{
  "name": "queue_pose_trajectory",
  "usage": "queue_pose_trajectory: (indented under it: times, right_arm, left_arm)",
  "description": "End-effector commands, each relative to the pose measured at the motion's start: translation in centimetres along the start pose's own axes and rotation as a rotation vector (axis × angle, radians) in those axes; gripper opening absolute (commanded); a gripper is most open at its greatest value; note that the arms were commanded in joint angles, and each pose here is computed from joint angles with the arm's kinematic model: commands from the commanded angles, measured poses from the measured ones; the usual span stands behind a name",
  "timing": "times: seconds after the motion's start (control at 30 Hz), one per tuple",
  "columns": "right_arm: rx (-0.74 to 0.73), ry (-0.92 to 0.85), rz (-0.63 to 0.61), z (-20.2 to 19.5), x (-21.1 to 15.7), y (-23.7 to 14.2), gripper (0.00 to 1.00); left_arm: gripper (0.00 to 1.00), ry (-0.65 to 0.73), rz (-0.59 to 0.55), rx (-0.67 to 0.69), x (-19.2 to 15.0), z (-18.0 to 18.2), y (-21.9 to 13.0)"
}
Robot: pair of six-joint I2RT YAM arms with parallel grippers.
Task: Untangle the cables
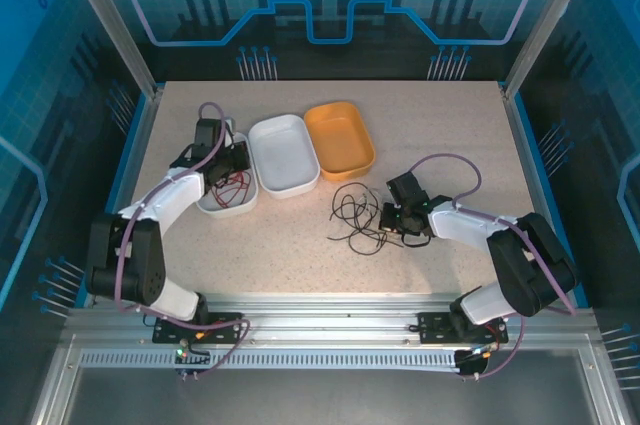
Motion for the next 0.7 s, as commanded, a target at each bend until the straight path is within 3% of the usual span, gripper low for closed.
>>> queue_pose_trajectory:
  times: [0.0, 0.4, 0.53, 0.6, 0.67]
  right_arm:
    - [-0.017, 0.002, 0.002, 0.2, -0.2, -0.3, 0.00]
    - [-0.012, -0.011, 0.014, 0.8, -0.4, 0.0, 0.00]
    - [-0.011, -0.012, 0.009, 0.9, -0.4, -0.1, 0.00]
    - [-0.010, -0.016, 0.006, 0.9, -0.3, -0.3, 0.00]
    - [-0.008, -0.017, 0.000, 1.0, -0.3, -0.5, 0.00]
  left_arm:
    - [0.00, -0.063, -0.031, -0.038, 0.9, -0.1, 1.2]
    - [0.03, -0.211, -0.004, 0.134, -0.2, 4.3, 4.2]
    - [0.24, -0.272, -0.004, 0.163, -0.1, 5.4, 3.9]
    - [0.40, -0.311, -0.012, 0.144, 0.0, 5.6, 3.8]
    - [0.46, -0.331, -0.023, 0.107, 0.3, 5.4, 3.8]
Point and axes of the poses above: each hand's point on the last joint's axis, 136 mm out from that joint toward the fingers, its own y axis out along the fingers, its own z axis along the line the jaws close on, x = y × z, the point moved 4 cm from there along -y, back along the fingers, and after that the axes turned 14 degrees about y, right-handed, at the moved point
